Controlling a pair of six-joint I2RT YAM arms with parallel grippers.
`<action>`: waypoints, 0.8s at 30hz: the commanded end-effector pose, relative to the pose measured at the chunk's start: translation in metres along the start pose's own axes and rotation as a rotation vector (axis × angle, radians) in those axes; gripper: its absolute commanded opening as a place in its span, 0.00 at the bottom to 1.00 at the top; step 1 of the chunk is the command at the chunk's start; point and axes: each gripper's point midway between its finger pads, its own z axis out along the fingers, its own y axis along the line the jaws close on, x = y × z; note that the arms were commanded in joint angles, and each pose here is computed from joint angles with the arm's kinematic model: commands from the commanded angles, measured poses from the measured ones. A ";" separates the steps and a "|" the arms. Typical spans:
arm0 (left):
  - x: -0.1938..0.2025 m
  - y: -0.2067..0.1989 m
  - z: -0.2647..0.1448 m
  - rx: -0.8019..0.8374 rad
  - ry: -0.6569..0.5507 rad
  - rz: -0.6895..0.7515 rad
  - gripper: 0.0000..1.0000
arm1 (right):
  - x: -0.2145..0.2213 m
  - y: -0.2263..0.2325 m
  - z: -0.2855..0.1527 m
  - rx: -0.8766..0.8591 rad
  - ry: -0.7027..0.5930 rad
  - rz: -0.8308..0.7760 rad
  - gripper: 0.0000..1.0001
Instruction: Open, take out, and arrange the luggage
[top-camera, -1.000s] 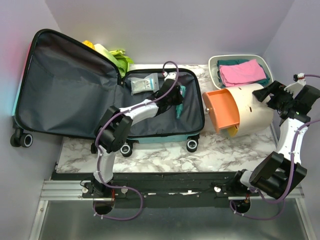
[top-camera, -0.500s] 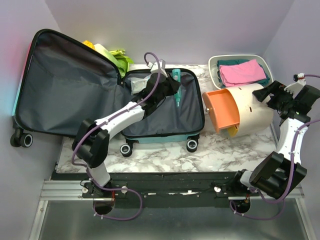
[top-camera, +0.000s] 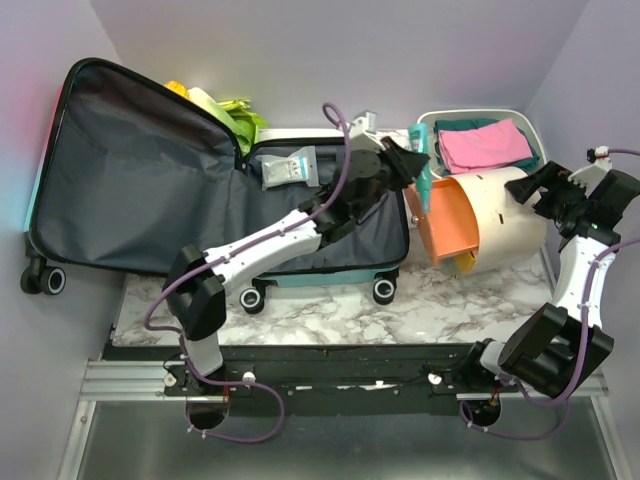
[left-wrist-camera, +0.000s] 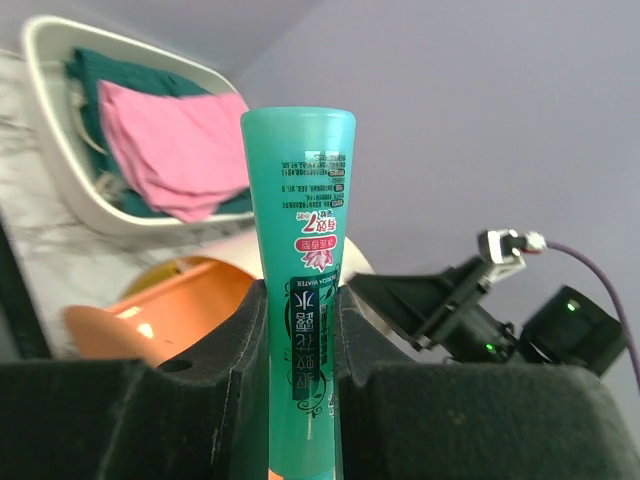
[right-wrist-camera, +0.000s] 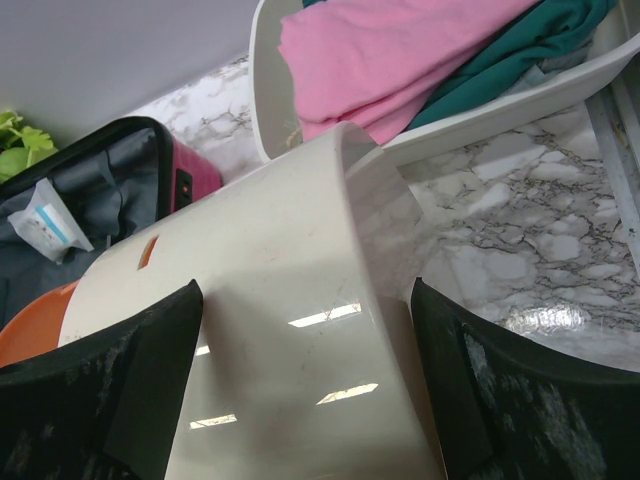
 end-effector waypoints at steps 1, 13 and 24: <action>0.019 -0.021 0.014 0.008 -0.029 -0.081 0.00 | 0.035 -0.004 0.003 0.014 0.104 0.076 0.91; 0.092 -0.009 0.032 -0.077 0.029 -0.035 0.00 | 0.035 -0.004 0.003 0.012 0.103 0.076 0.91; 0.123 0.006 0.028 -0.165 0.063 -0.027 0.00 | 0.035 -0.004 0.004 0.008 0.102 0.078 0.91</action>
